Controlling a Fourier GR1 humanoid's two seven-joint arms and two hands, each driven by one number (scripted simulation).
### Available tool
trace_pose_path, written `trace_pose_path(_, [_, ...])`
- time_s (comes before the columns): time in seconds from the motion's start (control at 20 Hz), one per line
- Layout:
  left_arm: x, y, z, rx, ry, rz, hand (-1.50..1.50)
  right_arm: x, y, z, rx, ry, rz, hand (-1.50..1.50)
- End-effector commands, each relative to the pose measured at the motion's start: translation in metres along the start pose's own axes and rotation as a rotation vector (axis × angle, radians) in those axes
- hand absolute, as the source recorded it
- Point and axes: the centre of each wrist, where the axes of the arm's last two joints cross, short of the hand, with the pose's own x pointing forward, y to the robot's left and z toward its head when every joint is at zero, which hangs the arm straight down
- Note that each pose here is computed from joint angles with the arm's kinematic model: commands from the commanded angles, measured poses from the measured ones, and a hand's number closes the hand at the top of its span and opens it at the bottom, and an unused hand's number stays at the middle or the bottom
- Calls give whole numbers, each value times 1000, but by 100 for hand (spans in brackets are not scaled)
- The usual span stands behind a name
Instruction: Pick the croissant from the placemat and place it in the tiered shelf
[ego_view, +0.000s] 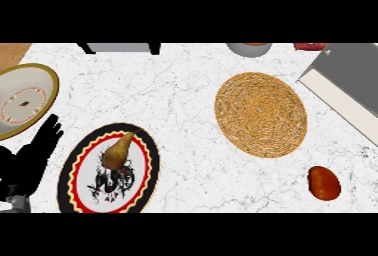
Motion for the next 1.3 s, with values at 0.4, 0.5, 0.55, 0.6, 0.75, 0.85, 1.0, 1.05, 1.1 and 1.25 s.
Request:
trace_pose_path(0.4, [-1,-6,1,8,10,7,0,-49,46,-43,-14,175,-117,150])
trace_pose_path(0.5, [-3,3,0,-10,-5,-3,0,-54,70,-49,-31,199,-77,-150])
trace_pose_path(0.55, [-3,-13,6,-12,8,15,0,-56,71,-56,-33,184,-91,-150])
trace_pose_path(0.6, [0,4,-4,8,-7,-6,0,-65,59,-71,5,165,-27,-150])
trace_pose_path(0.75, [-10,-7,-1,-12,24,21,0,-59,69,-64,19,128,29,-150])
trace_pose_path(0.85, [-6,8,6,17,-5,-5,0,-86,62,-71,9,108,-28,-150])
trace_pose_path(1.0, [8,-3,-19,9,5,1,0,-59,73,-65,-4,81,-116,-150])
trace_pose_path(1.05, [11,-3,2,7,-3,0,0,-77,60,-70,-18,108,-140,-150])
trace_pose_path(1.1, [2,4,-6,-5,3,9,0,-69,65,-68,-3,116,-160,-150])
trace_pose_path(1.25, [-5,21,-9,13,12,8,0,-72,59,-76,-4,129,-285,-150])
